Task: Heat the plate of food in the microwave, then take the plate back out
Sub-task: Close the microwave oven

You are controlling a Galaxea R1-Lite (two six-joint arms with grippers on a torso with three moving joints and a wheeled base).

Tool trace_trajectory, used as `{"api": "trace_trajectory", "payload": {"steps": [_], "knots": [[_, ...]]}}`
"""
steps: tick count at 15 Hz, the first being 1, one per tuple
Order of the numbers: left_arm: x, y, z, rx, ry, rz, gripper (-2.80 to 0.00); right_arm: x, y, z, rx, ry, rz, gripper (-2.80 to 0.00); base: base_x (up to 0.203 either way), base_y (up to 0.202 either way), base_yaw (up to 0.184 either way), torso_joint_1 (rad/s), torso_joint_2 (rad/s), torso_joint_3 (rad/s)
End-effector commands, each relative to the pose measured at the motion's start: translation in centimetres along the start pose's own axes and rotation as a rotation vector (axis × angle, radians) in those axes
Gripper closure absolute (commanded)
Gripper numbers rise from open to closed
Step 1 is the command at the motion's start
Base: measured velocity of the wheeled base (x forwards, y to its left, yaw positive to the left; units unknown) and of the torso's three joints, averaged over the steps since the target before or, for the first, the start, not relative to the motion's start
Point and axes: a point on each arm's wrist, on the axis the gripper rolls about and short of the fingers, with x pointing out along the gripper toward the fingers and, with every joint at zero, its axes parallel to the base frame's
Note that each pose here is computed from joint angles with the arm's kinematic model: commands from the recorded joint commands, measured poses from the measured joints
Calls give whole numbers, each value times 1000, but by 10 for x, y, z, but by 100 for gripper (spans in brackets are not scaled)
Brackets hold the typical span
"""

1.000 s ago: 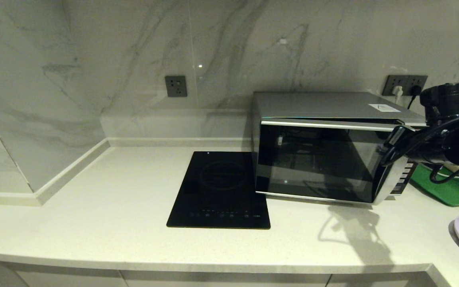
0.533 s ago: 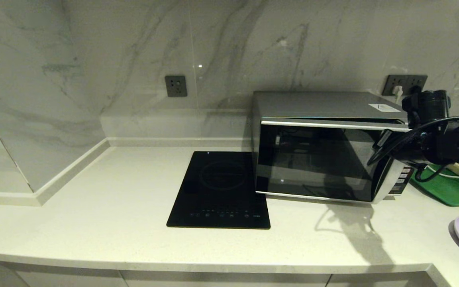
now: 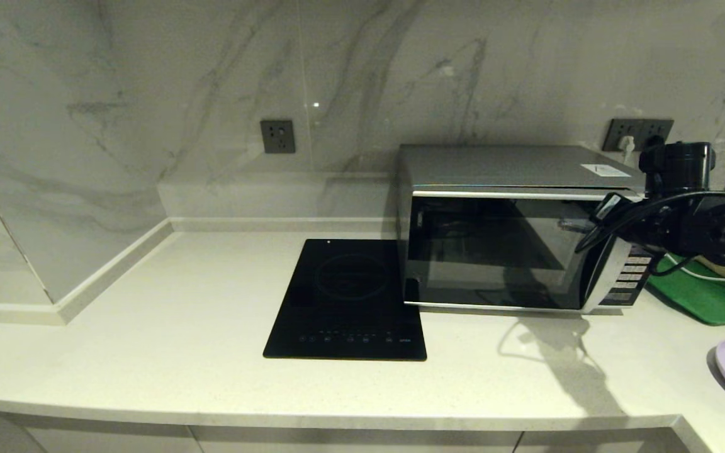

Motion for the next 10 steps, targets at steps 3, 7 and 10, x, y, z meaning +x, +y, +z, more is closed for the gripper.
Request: {"api": "trace_trajectory", "payload": {"steps": [3,7,10], "knots": [[0,0,0,1,-1,2,0,5,1,0,4,-35,18,0,0,0,0,0,0,0],[0,0,0,0,-1,0,0,-5,-1,3,5,-52,28,0,0,0,0,0,0,0],[0,0,0,-1,-1,2,0,-29,-6,12,1,-56,54,0,0,0,0,0,0,0]]}}
